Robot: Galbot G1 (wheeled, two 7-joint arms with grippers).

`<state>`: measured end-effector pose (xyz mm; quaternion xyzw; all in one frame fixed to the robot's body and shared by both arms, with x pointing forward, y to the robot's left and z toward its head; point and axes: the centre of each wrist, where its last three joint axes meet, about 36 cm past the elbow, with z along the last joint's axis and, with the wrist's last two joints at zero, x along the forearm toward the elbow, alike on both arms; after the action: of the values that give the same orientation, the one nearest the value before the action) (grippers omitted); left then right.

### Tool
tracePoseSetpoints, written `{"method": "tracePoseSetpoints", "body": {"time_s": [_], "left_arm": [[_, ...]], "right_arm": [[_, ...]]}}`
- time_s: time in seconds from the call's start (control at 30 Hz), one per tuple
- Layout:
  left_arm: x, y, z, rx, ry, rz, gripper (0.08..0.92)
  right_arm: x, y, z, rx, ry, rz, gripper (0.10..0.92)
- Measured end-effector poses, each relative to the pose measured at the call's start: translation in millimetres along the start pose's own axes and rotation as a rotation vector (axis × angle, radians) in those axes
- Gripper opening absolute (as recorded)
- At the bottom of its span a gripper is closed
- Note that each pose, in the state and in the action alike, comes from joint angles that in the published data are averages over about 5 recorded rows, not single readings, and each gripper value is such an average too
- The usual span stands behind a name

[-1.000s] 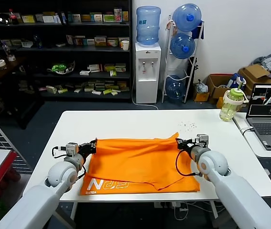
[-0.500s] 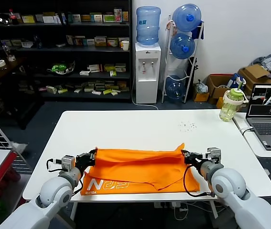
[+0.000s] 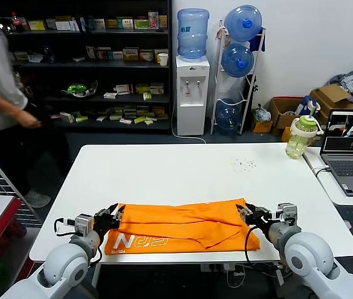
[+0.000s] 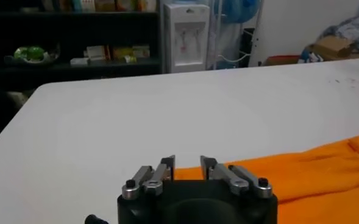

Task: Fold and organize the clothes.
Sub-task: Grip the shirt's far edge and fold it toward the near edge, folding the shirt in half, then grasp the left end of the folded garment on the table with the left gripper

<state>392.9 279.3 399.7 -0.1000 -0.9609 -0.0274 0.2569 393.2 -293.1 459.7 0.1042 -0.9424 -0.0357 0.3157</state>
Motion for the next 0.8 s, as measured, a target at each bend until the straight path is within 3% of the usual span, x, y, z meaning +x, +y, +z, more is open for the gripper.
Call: {"method": "tracePoseSetpoints", "body": {"time_s": [0.3, 0.43, 0.8], "left_arm": [[-2.1, -2.5, 22.4, 0.019, 0.045, -0.011, 0.703], [-5.8, -2.1, 34.8, 0.034, 0.061, -0.024, 0.796], [-14.5, -10.8, 55.0, 0.071, 0.044, -0.040, 0.802]], "right_arm": [[13.1, -1.5, 4.4, -0.009, -0.015, 0.014, 0.777], [17.4, -1.8, 8.2, -0.015, -0.017, 0.016, 0.819], [24.0, -2.9, 15.6, -0.028, -0.013, 0.021, 0.823]]}}
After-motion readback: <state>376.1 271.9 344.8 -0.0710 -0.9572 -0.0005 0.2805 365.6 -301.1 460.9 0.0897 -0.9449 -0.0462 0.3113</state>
